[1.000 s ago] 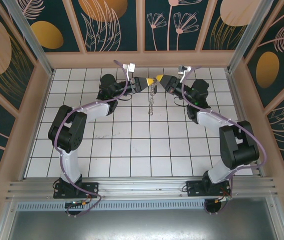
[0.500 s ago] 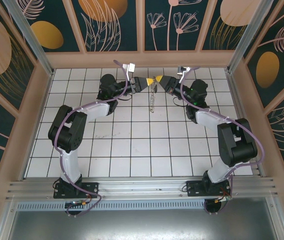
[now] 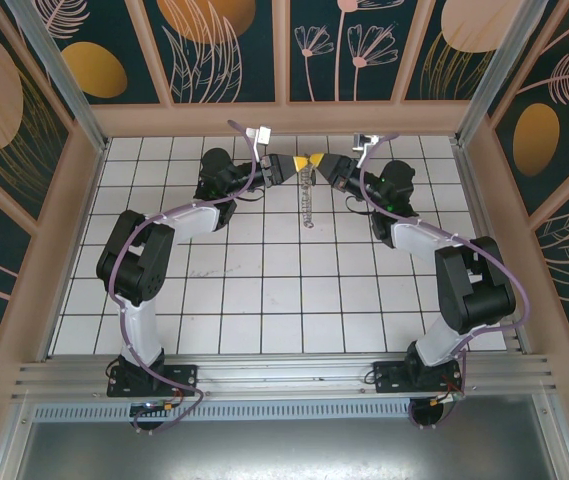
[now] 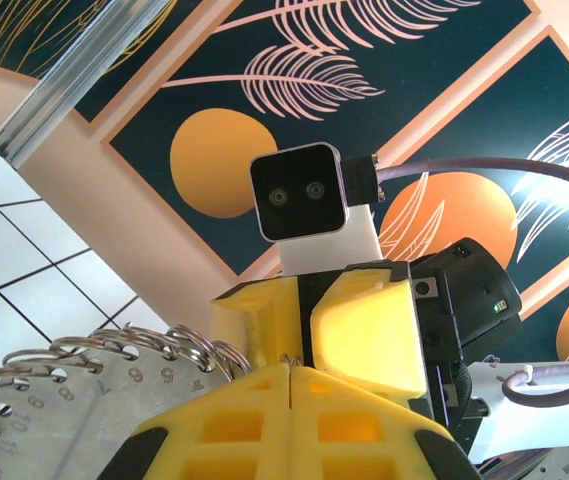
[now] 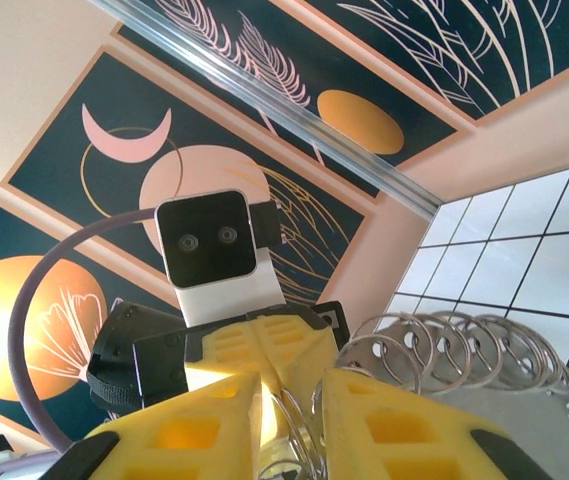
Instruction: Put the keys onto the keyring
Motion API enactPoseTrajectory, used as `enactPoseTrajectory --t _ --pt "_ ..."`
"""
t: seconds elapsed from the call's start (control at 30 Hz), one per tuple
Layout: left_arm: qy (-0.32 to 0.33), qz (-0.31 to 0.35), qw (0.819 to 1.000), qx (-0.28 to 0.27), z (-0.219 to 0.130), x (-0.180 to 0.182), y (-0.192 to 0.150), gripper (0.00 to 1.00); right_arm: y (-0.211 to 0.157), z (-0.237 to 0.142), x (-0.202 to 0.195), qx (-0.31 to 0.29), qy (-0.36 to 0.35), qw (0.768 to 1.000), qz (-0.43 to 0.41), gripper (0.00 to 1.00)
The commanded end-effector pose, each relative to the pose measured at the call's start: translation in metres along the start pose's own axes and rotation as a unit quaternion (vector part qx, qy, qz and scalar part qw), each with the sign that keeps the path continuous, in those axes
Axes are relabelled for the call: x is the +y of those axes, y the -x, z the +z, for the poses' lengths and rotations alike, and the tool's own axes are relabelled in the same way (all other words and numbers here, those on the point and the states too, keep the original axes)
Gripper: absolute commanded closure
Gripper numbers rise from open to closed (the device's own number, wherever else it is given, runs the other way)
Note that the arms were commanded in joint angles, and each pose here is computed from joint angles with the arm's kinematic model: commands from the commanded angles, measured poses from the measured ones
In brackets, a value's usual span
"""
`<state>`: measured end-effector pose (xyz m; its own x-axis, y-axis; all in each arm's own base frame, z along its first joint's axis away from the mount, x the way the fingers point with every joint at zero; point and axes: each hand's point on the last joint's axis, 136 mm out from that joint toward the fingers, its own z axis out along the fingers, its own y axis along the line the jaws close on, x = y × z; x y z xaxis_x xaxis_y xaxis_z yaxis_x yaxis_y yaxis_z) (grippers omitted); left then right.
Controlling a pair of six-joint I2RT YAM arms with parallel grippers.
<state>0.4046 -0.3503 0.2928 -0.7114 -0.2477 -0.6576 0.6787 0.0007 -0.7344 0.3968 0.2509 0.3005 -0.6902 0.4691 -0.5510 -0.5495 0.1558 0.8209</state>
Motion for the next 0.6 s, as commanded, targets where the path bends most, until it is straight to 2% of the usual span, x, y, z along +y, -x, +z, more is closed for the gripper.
enactPoseTrajectory --t 0.0,0.4,0.57 --pt "-0.032 0.042 0.998 -0.019 0.001 -0.031 0.019 1.0 -0.005 -0.001 0.014 0.004 0.023 0.999 -0.024 0.81" --pt "-0.032 0.044 0.998 -0.021 0.001 -0.033 0.02 1.0 -0.011 -0.005 0.009 0.006 0.019 1.0 -0.019 0.94" --pt "-0.03 0.043 0.998 -0.023 0.001 -0.032 0.02 1.0 -0.017 -0.002 0.011 0.014 0.022 1.0 -0.018 0.9"
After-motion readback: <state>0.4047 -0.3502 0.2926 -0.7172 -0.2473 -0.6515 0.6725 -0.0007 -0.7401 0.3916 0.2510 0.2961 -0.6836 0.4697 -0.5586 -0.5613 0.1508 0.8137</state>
